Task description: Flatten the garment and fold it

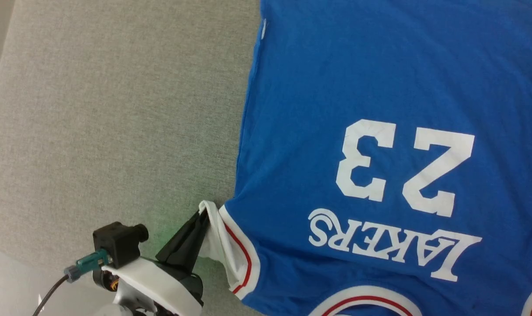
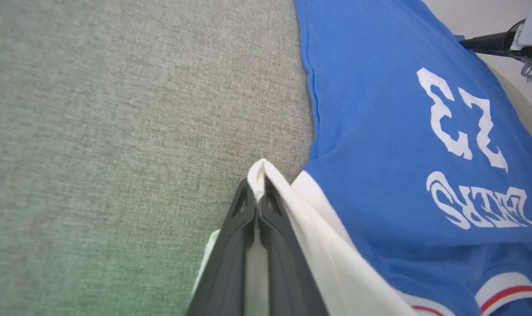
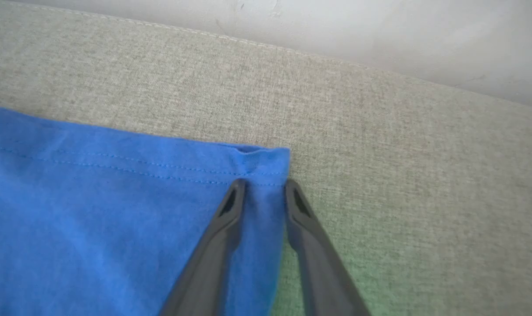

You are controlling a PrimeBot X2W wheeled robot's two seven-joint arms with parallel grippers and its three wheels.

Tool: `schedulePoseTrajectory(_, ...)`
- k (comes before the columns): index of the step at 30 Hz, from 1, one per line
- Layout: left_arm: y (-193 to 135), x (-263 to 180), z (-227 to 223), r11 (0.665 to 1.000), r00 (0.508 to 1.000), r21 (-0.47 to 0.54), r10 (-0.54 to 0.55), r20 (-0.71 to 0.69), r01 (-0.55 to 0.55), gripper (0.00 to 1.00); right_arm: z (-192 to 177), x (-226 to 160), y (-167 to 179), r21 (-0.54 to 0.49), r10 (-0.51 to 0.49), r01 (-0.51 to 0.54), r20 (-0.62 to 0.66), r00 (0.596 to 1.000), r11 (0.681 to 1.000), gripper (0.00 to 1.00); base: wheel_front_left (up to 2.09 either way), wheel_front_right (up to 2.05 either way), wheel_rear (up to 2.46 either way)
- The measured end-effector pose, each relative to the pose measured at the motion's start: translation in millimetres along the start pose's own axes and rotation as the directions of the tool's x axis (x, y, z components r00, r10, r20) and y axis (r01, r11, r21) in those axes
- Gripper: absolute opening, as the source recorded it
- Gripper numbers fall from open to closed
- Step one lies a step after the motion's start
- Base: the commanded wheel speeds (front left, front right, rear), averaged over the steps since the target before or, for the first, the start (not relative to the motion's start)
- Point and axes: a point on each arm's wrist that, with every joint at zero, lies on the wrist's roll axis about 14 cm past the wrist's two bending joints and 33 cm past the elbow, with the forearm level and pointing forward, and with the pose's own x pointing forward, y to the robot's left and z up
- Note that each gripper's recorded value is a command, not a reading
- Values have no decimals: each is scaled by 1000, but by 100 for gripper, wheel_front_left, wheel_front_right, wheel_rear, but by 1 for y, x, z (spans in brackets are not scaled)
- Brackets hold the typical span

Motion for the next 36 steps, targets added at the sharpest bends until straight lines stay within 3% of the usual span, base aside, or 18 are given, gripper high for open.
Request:
schedulePoseTrajectory(4,-1,1,4,1000,1000,13,-10,12,10,0,7,-7,-1,-3,-4,4,27,1000,1000,0,0,0,0)
schedulePoseTrajectory(10,-4,-3,16,999,998,40,-25,51,23,0,39,-39,-1,4,20,-22,182,983,1000,0,0,0,0)
schedulePoseTrajectory(15,-7,-18,21,998,997,58,-32,71,28,0,55,-88,-18,12,19,-24,310,951,1000,0,0,0,0)
schedulePoseTrajectory(21,-19,-35,26,996,994,66,-69,90,63,0,34,-163,-65,80,-64,35,387,920,996,0,0,0,0)
schedulePoseTrajectory(25,-30,-41,28,993,990,71,-104,100,97,0,-7,-215,-107,173,-182,122,386,905,977,0,0,0,0)
schedulePoseTrajectory(28,-41,-42,30,987,985,84,-143,99,135,0,-63,-248,-133,272,-274,191,309,911,943,0,0,0,0)
schedulePoseTrajectory(30,-59,-41,32,975,974,103,-207,93,197,0,-184,-293,-144,367,-375,323,79,924,872,0,0,0,0)
schedulePoseTrajectory(31,-59,-41,32,975,974,103,-207,93,197,0,-184,-293,-144,367,-375,323,79,924,872,0,0,0,0)
schedulePoseTrajectory(32,-64,-40,34,971,970,110,-224,95,213,0,-215,-302,-143,375,-393,356,24,919,856,0,0,0,0)
schedulePoseTrajectory(36,-70,-40,34,965,965,113,-246,90,235,0,-257,-298,-126,408,-364,345,-32,931,845,0,0,0,0)
